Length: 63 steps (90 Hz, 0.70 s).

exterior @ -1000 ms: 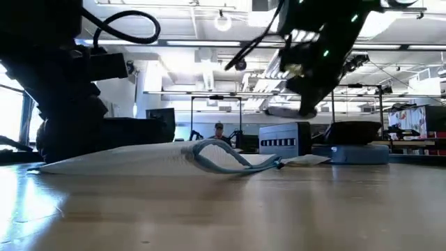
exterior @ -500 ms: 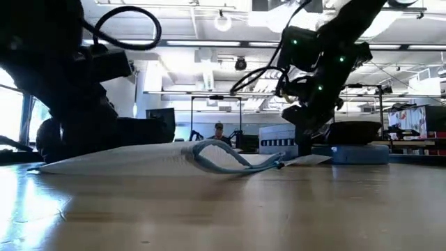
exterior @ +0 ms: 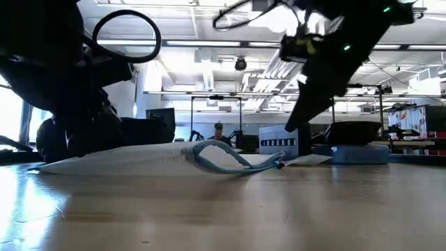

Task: Unpack backpack
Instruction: Remove the pink adapter from the white zip bag

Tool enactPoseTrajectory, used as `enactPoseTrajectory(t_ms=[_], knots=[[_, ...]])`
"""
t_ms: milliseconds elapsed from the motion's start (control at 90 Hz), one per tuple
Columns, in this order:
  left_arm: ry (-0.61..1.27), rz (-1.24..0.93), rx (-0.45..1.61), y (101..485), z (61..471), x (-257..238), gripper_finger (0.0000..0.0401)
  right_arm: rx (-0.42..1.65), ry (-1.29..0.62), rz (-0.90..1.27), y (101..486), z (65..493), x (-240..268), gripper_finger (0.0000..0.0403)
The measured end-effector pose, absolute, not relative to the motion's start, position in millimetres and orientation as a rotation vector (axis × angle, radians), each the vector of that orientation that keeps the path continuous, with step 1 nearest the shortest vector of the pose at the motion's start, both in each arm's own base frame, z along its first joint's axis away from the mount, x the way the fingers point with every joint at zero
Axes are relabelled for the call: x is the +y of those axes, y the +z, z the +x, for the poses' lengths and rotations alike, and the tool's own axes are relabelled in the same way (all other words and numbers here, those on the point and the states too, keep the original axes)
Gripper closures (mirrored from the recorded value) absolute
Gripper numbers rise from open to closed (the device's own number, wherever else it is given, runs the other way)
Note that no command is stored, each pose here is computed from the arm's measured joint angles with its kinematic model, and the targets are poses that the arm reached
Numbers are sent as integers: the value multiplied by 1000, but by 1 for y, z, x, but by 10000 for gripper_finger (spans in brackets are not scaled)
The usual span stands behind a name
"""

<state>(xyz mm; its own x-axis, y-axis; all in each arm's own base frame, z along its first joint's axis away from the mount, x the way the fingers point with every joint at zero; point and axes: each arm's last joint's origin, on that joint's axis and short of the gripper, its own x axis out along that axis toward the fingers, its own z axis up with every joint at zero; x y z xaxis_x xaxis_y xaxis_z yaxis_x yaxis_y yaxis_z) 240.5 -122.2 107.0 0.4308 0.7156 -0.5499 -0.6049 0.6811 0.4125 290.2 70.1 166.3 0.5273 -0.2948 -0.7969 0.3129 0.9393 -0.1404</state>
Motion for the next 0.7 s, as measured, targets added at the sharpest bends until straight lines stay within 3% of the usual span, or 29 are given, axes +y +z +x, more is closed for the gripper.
enactPoseTrajectory(t_ms=[400,700], knots=[[829,180,750,108,242,-122,401,830,183,110,126,324,122,219],[840,353,739,126,257,-120,401,775,26,221,118,337,105,240]])
